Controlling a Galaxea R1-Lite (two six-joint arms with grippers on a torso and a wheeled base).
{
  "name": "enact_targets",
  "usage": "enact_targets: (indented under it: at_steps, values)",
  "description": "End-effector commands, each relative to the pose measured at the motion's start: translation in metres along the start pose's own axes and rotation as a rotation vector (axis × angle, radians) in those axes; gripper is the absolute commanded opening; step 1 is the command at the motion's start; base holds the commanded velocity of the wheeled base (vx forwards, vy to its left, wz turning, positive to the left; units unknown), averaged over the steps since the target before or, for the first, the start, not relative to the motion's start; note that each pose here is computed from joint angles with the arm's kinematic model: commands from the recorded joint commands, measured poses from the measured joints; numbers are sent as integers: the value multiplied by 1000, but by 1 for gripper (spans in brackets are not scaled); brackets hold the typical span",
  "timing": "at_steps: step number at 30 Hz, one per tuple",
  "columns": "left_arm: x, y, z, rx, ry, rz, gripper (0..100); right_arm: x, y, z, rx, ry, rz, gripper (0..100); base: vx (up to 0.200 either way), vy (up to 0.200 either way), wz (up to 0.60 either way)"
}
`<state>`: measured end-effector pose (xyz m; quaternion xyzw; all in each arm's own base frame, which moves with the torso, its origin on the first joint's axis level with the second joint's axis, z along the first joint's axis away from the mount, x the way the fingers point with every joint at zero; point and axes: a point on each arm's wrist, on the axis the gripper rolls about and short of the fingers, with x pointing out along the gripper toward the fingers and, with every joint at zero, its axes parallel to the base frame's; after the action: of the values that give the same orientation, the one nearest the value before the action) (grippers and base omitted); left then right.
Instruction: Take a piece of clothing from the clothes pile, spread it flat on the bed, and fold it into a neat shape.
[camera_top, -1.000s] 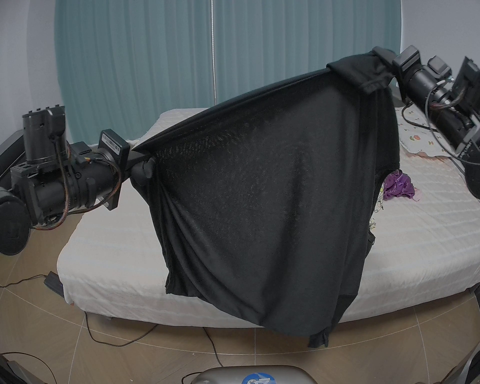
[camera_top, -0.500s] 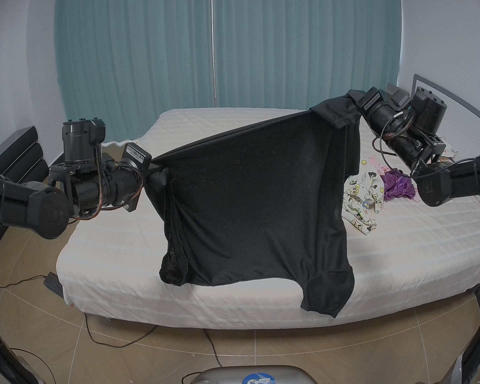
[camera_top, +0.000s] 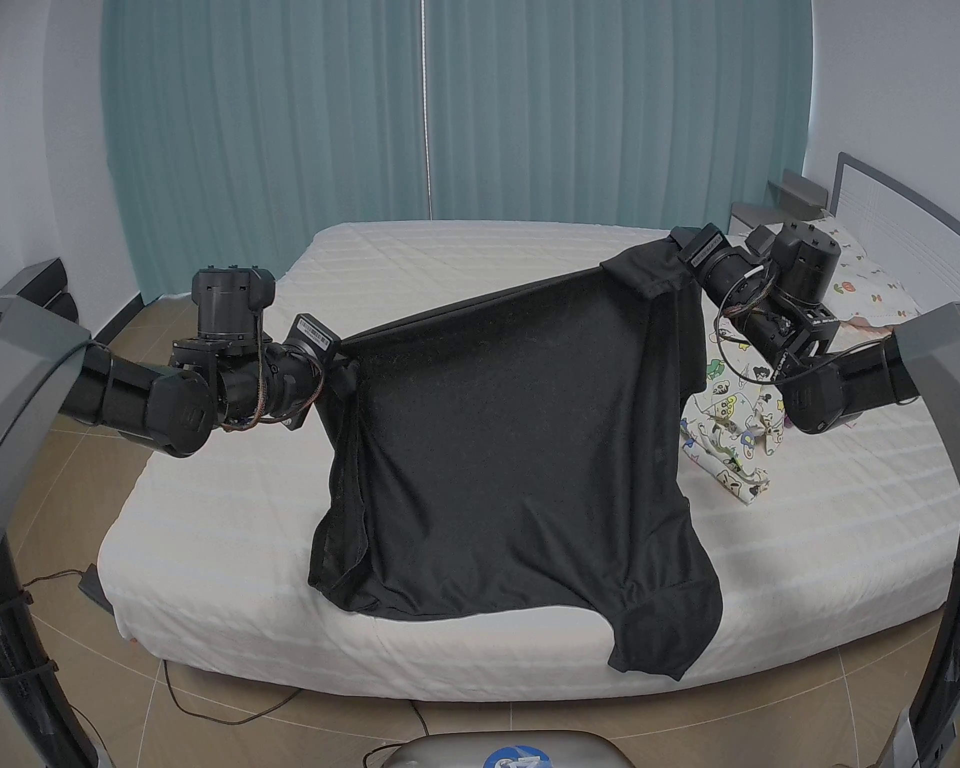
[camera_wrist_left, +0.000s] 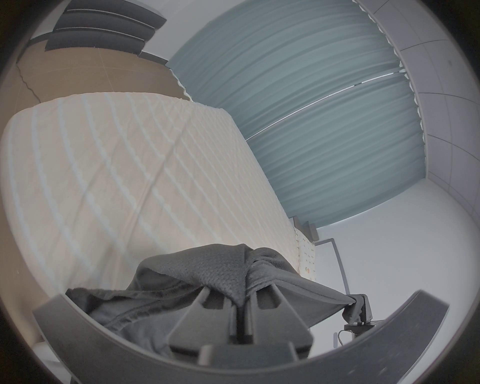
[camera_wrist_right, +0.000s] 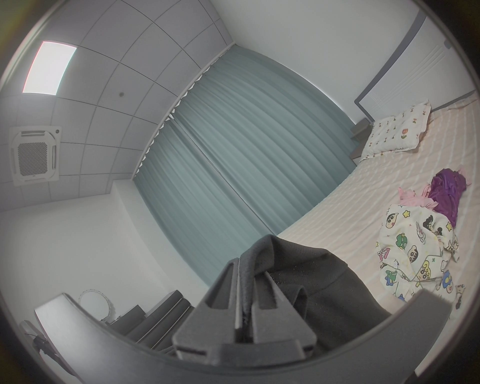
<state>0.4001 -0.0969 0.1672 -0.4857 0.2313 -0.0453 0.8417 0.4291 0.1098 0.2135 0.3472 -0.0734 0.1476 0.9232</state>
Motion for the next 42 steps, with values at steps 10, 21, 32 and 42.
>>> enact_targets:
  at_steps: [10, 21, 32, 42]
  values:
    - [56, 24, -1, 1, 29, 78, 0, 25, -51, -57, -4, 12, -129, 0, 120, 0, 0]
    - [72, 32, -5, 10, 20, 170, 0, 26, -66, -66, -7, 25, -162, 0, 55, 0, 0]
    - [85, 39, -9, 8, 25, 177, 0, 25, -85, -92, -6, 76, -200, 0, 55, 0, 0]
    - [97, 51, -12, -3, 29, 196, 100, 24, -99, -108, -10, 105, -212, 100, 0, 0, 0]
